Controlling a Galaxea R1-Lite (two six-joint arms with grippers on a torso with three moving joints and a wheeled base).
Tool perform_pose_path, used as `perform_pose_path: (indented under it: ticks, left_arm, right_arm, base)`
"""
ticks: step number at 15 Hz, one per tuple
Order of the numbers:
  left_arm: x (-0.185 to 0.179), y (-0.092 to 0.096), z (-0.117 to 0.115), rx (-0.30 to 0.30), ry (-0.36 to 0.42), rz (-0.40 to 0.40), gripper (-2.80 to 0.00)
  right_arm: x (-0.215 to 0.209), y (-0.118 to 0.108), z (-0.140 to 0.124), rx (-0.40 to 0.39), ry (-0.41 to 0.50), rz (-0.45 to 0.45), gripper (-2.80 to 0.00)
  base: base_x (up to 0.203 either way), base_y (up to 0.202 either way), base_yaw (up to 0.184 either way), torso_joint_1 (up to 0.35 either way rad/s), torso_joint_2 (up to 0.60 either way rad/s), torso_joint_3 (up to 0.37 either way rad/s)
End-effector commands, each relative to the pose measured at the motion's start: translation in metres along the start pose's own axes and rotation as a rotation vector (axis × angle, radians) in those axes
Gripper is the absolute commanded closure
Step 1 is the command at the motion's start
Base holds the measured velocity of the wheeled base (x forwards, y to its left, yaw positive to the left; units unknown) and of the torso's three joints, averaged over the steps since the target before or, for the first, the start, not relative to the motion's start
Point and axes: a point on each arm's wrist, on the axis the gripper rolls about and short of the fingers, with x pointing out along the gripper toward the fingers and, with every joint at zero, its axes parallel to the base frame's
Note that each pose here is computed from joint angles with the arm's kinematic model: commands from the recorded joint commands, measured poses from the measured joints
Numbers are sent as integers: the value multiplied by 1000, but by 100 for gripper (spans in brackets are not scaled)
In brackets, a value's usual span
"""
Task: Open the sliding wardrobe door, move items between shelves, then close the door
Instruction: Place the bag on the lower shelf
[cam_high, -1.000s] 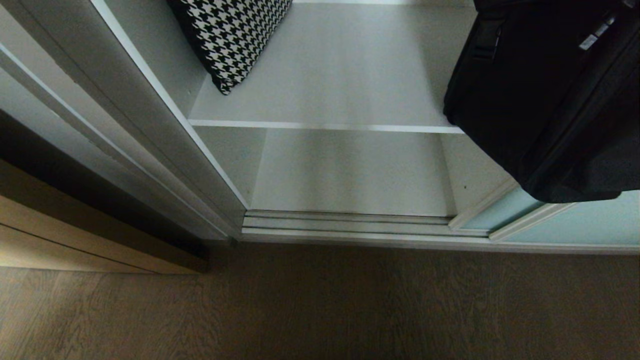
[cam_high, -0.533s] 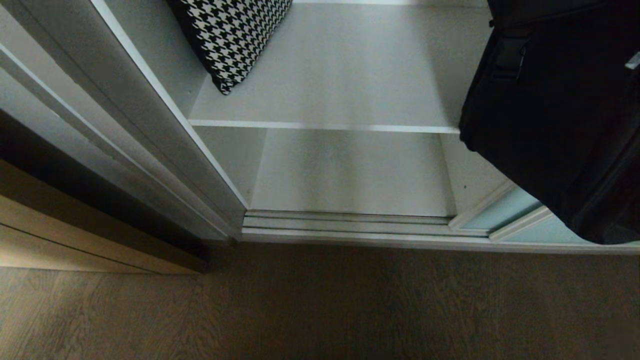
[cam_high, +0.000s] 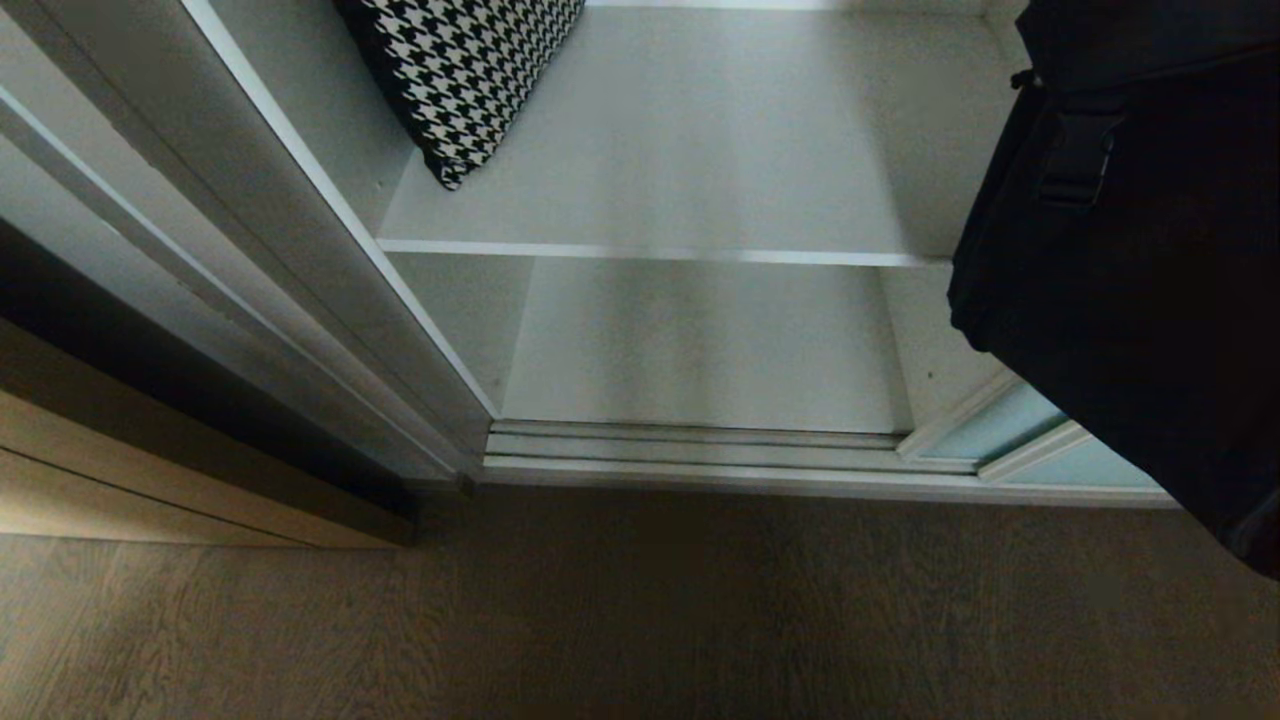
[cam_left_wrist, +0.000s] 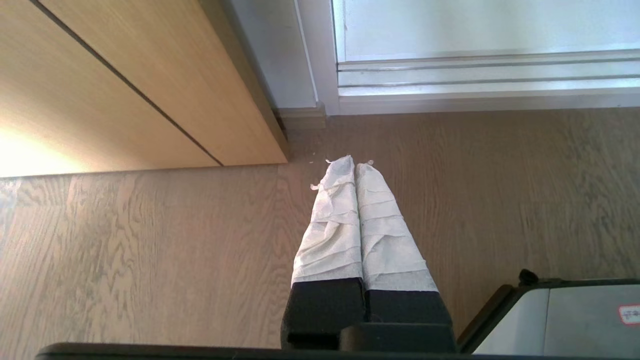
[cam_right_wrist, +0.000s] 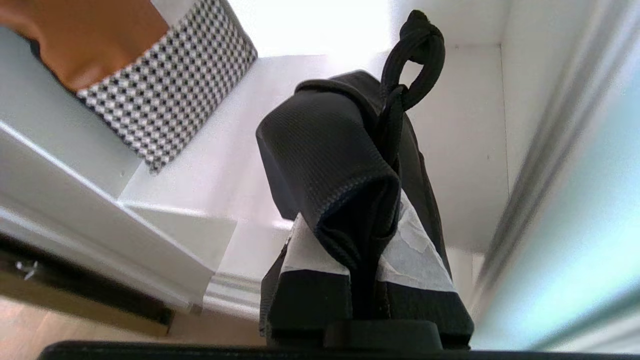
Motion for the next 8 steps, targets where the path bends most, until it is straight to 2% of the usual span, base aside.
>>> perform_pose_path:
  ticks: [1,8]
  left_arm:
    - [0,0,0,-17,-1,0,0]
    - [0,0,0,-10,-2,-5,0]
  right_arm:
    - [-20,3,-1,0,3,1,0]
    - [-45,-1,-37,17,99,-26,0]
  base:
    - [0,0,0,0,0,0]
    - [0,0,0,0,0,0]
